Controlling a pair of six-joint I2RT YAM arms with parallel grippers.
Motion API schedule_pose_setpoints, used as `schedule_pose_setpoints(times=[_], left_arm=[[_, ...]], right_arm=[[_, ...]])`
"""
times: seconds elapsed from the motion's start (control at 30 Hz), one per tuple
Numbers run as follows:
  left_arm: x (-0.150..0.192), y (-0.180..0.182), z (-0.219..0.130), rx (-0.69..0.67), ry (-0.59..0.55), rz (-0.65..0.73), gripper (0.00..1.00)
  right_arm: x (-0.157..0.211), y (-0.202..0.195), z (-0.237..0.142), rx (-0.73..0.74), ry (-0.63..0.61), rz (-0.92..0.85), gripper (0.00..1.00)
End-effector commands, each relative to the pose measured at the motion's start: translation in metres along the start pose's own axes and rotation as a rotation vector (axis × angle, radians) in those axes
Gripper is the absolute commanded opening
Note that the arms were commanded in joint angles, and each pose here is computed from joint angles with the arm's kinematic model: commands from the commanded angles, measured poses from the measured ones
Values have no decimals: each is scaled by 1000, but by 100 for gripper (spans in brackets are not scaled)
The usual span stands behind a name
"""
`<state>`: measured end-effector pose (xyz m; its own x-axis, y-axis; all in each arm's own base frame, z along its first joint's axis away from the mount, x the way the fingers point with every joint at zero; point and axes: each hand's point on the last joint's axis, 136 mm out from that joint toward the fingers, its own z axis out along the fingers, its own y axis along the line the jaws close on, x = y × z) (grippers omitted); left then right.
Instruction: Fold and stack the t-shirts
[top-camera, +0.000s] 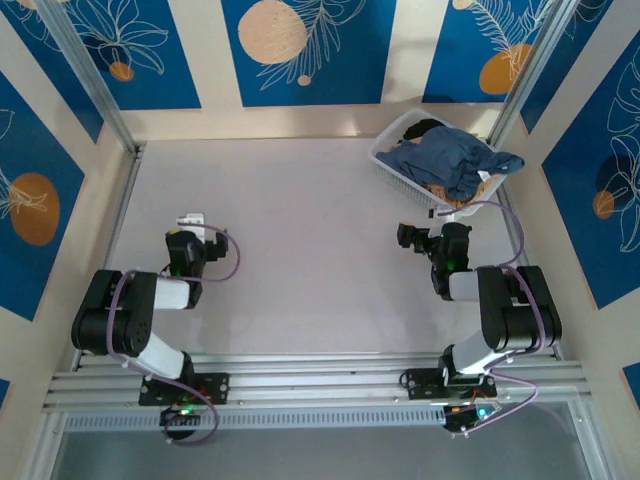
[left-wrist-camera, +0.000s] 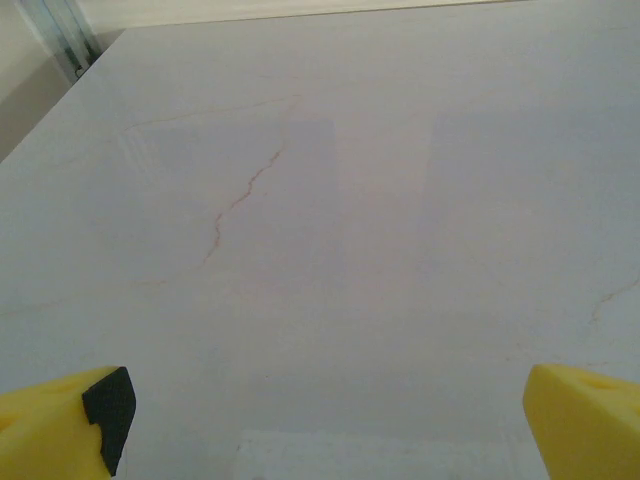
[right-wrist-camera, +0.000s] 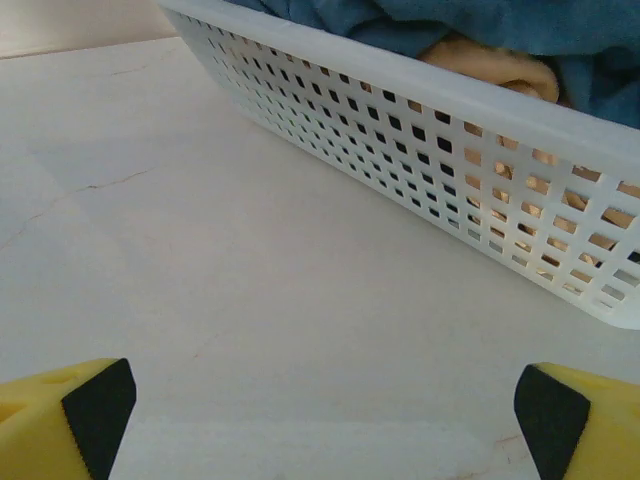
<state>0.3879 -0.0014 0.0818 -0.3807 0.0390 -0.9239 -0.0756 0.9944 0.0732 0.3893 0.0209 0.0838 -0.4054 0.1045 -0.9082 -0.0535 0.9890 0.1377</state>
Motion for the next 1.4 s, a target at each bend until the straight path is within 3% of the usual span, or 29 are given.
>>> schedule_pose_setpoints(times=[0.0, 0.67, 0.8, 0.87, 0.93, 0.97, 1.0, 1.03, 1.1, 1.2, 1.37], left_arm=[[-9, -1, 0, -6, -31, 16, 100], [-12, -2, -3, 4, -42, 20, 100], [-39, -5, -22, -51, -62, 91, 100], [-76, -12, -39, -61, -116, 122, 100], [-127, -17, -56, -65, -161, 115, 100], [-155, -10, -61, -103, -167, 35, 100], [-166, 3, -64, -154, -77, -64, 100], [-169, 13, -68, -197, 31, -158, 100], [-172, 34, -73, -318, 158, -337, 100], [-194, 5, -52, -136, 215, -399, 100], [-225, -73, -39, 251, 230, -454, 100]], right_arm=[[-12, 1, 3, -11, -31, -21, 99], [-19, 0, -2, 29, -58, -31, 99], [-64, 13, -24, 133, -91, -109, 99], [-111, 18, -45, 178, -108, -24, 99], [-150, 13, -62, 208, -9, 146, 99], [-157, 7, -67, 240, 52, 230, 99], [-157, -13, -75, 363, 108, 395, 99], [-162, -19, -74, 370, 154, 508, 99], [-185, -14, -60, 228, 185, 540, 100], [-209, -30, -50, 279, 171, 582, 97], [-203, -48, -1, 281, 370, 632, 90]])
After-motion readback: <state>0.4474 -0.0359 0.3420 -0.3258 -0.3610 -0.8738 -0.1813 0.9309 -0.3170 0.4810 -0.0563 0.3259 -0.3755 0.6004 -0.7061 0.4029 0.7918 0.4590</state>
